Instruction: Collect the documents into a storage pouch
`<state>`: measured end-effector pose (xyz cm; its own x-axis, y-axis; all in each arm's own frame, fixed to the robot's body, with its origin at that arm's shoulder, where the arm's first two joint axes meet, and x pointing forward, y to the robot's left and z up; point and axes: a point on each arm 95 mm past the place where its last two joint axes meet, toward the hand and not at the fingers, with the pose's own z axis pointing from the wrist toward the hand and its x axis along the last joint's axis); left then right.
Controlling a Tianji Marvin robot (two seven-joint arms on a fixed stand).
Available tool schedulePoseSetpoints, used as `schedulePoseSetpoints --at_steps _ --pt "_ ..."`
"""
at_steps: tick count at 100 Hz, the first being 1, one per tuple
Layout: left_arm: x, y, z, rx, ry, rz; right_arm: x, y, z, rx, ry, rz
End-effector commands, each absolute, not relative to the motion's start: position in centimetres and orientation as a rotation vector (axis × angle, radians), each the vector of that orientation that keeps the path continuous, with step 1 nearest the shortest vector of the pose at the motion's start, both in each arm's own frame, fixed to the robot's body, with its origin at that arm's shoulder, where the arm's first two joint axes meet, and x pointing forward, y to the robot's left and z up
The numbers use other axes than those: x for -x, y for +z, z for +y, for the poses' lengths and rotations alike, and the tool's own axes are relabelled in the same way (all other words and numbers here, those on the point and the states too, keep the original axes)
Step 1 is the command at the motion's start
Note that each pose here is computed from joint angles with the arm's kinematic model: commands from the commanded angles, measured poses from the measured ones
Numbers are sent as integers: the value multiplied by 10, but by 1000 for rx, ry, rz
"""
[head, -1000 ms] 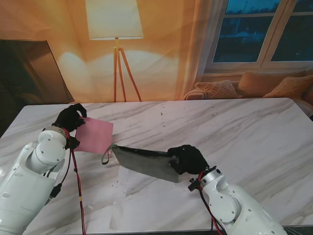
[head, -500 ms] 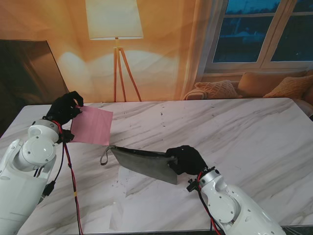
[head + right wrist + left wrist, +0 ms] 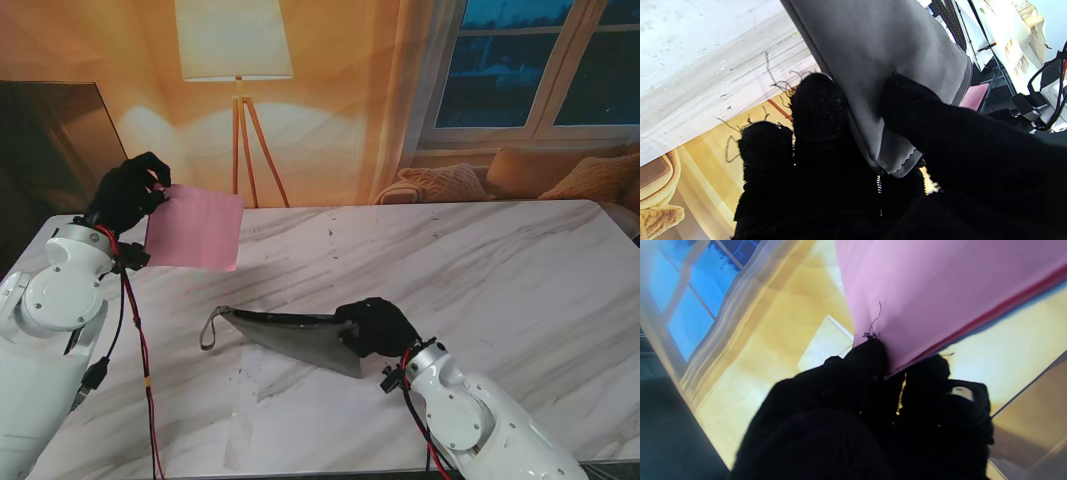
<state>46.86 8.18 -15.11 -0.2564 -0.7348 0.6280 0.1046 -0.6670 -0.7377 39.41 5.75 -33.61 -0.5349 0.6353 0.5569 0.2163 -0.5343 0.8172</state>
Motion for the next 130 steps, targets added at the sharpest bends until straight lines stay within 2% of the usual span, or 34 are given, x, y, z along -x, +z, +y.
schedulePoseSetpoints --at_steps 1,68,130 --pt "-465 -140 71 1412 -2024 791 -398 -330 57 -1334 2147 1335" --pt "-461 -115 18 1373 -2291 802 -407 -316 49 -1469 2178 1246" --pt "-467 -165 -22 1505 -2449 836 -404 -318 43 -1520 2195 1278"
